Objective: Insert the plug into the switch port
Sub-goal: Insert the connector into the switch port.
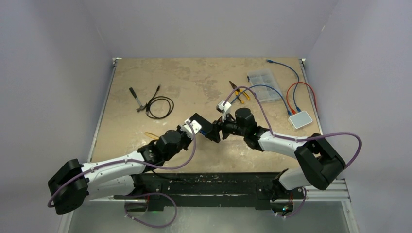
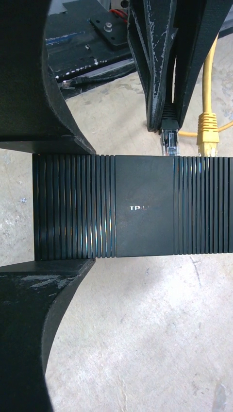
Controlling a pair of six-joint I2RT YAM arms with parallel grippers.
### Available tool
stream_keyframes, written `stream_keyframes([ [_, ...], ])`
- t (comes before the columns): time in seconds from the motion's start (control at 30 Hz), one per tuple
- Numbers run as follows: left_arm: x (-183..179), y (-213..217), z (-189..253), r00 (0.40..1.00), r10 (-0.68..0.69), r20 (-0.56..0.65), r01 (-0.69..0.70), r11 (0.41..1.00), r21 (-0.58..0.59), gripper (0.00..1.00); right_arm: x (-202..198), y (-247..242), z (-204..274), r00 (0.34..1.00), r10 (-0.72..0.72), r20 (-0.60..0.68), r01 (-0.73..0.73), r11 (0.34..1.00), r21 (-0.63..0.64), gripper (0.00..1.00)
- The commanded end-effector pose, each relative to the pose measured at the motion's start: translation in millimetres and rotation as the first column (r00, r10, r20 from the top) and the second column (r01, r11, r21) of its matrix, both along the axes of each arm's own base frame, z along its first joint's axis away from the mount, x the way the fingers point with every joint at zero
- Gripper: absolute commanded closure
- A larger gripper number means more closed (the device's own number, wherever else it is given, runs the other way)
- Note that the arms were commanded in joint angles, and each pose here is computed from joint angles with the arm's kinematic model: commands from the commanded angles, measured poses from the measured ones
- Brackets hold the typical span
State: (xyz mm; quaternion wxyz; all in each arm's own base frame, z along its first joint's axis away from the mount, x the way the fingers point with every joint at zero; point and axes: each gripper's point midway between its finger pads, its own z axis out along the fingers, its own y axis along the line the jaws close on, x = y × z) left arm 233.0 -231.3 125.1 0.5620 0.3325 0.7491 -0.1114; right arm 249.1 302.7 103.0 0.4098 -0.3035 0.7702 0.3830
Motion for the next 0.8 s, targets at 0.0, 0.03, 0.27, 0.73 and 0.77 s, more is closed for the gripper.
stream_keyframes([
  [0.0, 4, -24, 19, 0.997, -0.071, 0.024, 0.072, 0.997, -0.035, 1.00, -8, 15, 29, 0.994, 0.082, 0.069, -0.088, 0.992, 0.089, 1.00],
  [0.03, 5, -26, 18, 0.997, -0.074, 0.020, 0.074, 0.997, -0.025, 1.00, -7, 15, 29, 0.994, 0.080, 0.071, -0.086, 0.993, 0.086, 1.00],
  [0.27, 10, -27, 24, 0.996, -0.080, 0.037, 0.079, 0.996, 0.031, 1.00, -6, 14, 29, 0.993, 0.079, 0.083, -0.085, 0.993, 0.076, 1.00],
  [0.73, -2, -38, 26, 0.989, -0.145, 0.028, 0.146, 0.988, -0.050, 1.00, -4, 13, 26, 0.995, 0.061, 0.074, -0.067, 0.995, 0.076, 1.00],
  [0.77, 0, -36, 24, 0.992, -0.127, 0.018, 0.128, 0.991, -0.044, 1.00, -4, 13, 27, 0.995, 0.062, 0.074, -0.068, 0.995, 0.076, 1.00],
])
